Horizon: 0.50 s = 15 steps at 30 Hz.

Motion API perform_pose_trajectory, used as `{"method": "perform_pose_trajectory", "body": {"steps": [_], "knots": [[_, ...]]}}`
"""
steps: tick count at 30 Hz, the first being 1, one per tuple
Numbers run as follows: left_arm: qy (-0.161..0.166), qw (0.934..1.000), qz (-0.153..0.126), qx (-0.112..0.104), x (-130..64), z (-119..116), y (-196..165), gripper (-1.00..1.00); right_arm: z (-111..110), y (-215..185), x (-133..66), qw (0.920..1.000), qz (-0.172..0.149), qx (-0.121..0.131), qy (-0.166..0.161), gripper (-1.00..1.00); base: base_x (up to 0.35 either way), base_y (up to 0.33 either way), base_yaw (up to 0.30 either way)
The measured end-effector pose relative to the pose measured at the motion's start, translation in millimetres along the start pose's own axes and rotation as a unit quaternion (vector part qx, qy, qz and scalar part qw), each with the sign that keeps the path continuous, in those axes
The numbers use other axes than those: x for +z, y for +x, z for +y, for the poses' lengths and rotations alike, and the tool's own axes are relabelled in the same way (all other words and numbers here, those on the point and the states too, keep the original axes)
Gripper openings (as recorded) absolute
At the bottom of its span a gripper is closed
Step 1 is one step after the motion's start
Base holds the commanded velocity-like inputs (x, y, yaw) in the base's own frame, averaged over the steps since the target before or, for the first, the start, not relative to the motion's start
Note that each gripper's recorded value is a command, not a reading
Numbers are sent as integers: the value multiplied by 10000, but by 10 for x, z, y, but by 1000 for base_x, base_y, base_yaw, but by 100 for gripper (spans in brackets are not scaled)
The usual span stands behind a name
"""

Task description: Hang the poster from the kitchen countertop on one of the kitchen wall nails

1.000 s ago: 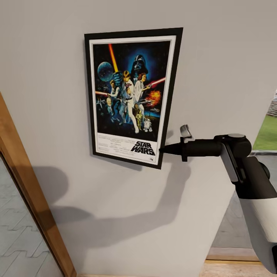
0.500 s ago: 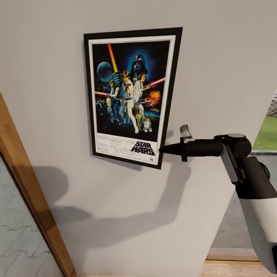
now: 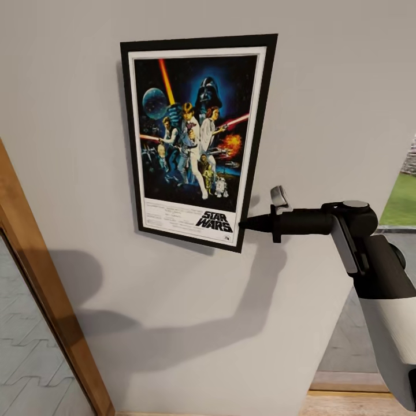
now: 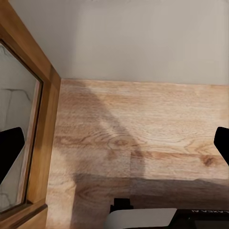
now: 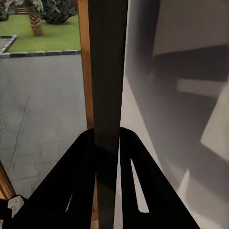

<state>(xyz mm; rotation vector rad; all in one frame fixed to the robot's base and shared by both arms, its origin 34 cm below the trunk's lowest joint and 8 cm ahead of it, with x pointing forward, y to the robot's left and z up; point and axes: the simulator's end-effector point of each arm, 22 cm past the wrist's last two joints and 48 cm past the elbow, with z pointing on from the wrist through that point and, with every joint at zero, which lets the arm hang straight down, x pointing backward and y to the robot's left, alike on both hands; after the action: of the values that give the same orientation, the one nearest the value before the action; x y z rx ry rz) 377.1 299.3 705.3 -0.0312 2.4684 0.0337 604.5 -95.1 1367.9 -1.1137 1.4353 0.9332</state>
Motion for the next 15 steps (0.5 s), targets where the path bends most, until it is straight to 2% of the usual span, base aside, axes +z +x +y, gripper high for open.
{"method": "perform_pose_trajectory", "body": {"steps": [15], "knots": [[-5,10000,7,0,0,1,4,100,43,62,66,9999,117,-20,-75,-100,0,0,0]]}}
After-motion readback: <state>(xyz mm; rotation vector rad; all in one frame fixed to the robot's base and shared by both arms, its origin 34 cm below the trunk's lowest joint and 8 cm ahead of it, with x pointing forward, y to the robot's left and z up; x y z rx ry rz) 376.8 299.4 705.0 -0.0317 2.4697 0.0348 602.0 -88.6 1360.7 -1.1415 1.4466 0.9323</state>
